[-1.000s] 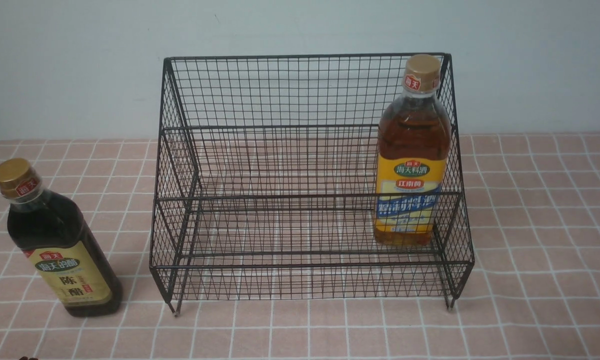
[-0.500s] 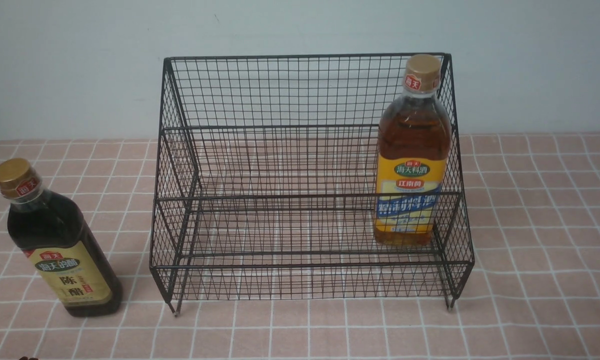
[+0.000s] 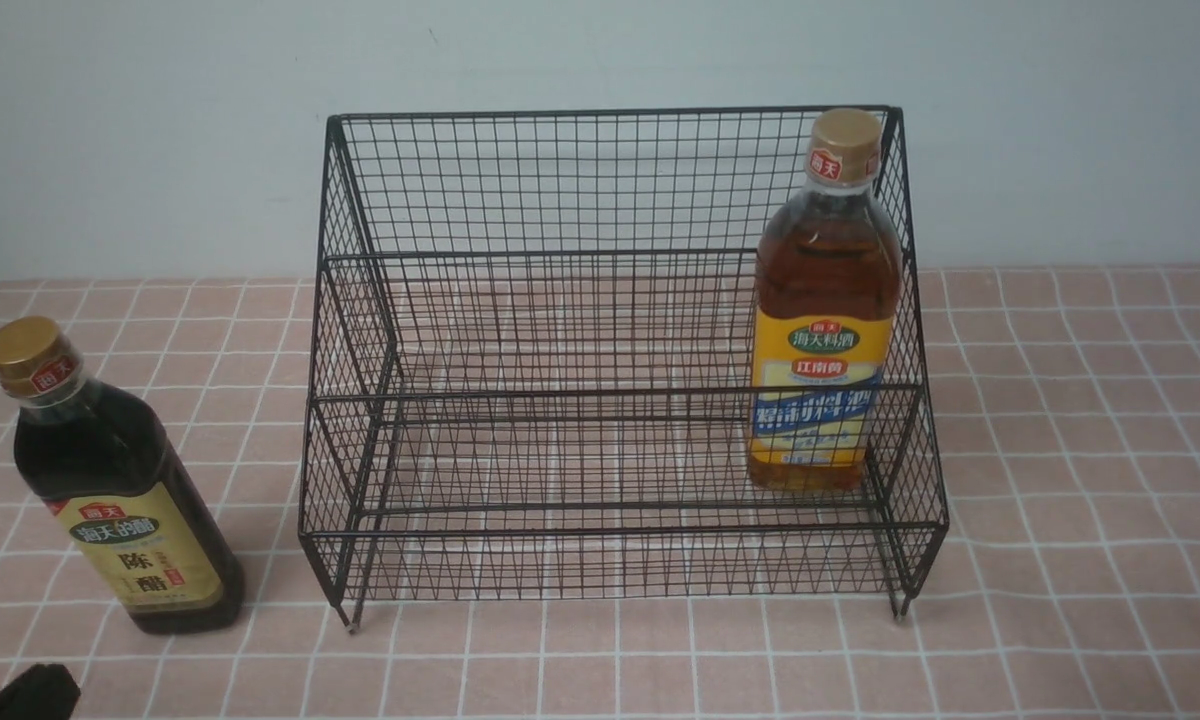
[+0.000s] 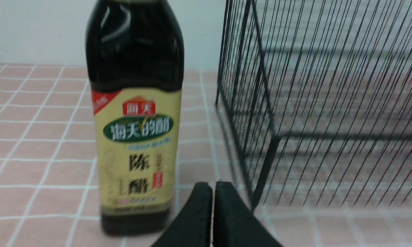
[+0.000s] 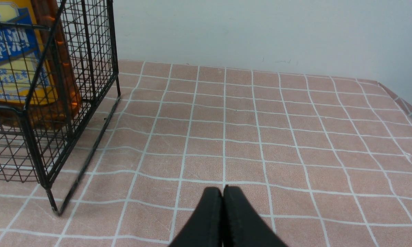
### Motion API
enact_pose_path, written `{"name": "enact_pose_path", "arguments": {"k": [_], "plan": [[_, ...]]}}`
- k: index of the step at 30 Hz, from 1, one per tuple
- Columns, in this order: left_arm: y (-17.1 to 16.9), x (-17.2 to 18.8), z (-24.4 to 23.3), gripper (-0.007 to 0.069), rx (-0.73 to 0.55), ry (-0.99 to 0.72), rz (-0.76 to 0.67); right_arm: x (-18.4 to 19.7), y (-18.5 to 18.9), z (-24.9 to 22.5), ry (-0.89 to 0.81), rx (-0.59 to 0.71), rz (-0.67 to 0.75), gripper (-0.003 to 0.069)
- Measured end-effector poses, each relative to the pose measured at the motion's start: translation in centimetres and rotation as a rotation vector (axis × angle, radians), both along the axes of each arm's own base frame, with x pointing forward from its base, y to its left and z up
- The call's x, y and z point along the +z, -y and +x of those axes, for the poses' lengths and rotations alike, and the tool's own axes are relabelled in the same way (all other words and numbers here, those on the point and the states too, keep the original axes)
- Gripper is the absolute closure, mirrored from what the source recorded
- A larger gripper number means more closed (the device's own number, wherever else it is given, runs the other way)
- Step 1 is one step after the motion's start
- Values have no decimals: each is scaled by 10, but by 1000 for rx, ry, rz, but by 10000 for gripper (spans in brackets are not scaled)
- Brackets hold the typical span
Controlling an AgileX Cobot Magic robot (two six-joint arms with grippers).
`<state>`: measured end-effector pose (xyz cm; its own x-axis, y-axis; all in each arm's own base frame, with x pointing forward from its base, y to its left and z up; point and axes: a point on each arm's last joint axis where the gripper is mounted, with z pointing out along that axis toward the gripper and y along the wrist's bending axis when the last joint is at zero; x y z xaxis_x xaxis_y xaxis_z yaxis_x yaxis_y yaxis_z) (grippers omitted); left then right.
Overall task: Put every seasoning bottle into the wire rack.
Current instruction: Use the left arm to grab the condiment bottle closest to it
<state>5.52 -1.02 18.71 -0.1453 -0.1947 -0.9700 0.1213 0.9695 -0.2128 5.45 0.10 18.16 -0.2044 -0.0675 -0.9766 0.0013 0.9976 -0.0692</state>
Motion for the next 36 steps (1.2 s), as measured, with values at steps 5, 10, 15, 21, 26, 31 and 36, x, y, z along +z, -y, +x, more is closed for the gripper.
{"name": "enact_pose_path", "arguments": {"k": [5, 10, 15, 21, 26, 31, 36], "plan": [[-6, 19, 1, 632, 66, 182, -236, 0, 0, 0, 0, 2, -8, 672], [-18, 43, -4, 632, 175, 468, -253, 0, 0, 0, 0, 2, -8, 672], [-18, 76, 1, 632, 207, 524, -44, 0, 0, 0, 0, 2, -10, 672], [-12, 104, 45, 565, 190, 336, 97, 0, 0, 0, 0, 2, -10, 672], [-10, 111, 84, 402, 204, 251, 124, 0, 0, 0, 0, 2, -10, 672], [-11, 107, 116, 196, 240, 195, 129, 0, 0, 0, 0, 2, -10, 672], [-16, 90, 138, 67, 322, 131, 81, 0, 0, 0, 0, 2, -10, 672]]}}
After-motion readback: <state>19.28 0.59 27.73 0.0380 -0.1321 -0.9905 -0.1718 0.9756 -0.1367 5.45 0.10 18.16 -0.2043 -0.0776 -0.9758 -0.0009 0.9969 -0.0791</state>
